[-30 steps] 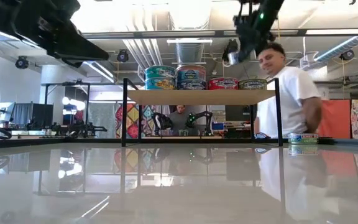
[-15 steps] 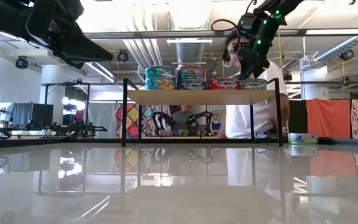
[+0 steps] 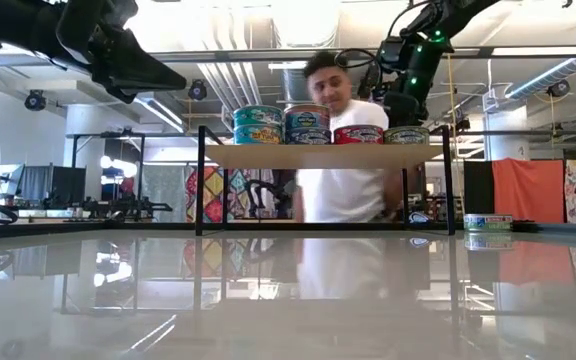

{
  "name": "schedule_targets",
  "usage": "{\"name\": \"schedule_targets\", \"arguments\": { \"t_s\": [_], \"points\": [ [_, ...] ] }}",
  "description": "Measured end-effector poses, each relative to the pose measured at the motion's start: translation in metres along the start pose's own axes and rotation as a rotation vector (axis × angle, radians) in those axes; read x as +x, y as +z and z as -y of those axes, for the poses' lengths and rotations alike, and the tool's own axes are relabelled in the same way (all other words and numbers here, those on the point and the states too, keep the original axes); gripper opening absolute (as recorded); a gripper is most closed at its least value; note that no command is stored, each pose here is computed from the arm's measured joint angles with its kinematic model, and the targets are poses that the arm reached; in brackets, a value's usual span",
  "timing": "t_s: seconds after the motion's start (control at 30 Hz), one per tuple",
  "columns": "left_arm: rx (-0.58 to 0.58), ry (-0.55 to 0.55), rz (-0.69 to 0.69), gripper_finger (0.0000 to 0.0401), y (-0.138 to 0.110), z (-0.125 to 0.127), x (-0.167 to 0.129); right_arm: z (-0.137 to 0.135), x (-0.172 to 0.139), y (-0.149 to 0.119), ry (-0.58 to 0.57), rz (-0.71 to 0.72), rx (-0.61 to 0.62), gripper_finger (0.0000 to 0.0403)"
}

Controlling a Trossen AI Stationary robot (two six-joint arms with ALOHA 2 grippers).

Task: Stack canned seafood by type on shelf
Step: Put the top left green tuna can on the shelf

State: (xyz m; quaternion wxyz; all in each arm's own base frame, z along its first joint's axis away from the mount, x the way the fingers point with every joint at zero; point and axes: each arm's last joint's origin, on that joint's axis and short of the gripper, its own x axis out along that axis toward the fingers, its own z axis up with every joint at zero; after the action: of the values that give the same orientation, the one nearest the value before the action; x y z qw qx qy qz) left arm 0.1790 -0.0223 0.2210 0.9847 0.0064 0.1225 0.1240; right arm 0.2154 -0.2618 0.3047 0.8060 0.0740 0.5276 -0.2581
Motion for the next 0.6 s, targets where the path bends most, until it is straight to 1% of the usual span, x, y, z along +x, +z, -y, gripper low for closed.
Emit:
{"name": "schedule_targets", "arguments": {
  "t_s": [0.17,0.3,0.47,0.6],
  "points": [
    [-0.009,0.002,0.000,0.0000,0.0001,-0.0001,0.0000,0.0001,0.0004,0.0002,0.000,0.000,0.001,0.0370],
    [-0.009,0.003,0.000,0.0000,0.0001,-0.0002,0.0000,-0.0002,-0.0006,0.0005,0.005,0.010,0.025,0.0370],
    [-0.010,0.004,0.000,0.0000,0.0002,-0.0003,0.0000,-0.0026,0.0025,0.0015,0.023,0.006,0.078,0.0393],
    [-0.018,0.002,0.000,0.0000,0.0002,-0.0003,0.0000,-0.0051,0.0027,0.0024,0.031,0.007,0.081,0.0394]
  ]
}}
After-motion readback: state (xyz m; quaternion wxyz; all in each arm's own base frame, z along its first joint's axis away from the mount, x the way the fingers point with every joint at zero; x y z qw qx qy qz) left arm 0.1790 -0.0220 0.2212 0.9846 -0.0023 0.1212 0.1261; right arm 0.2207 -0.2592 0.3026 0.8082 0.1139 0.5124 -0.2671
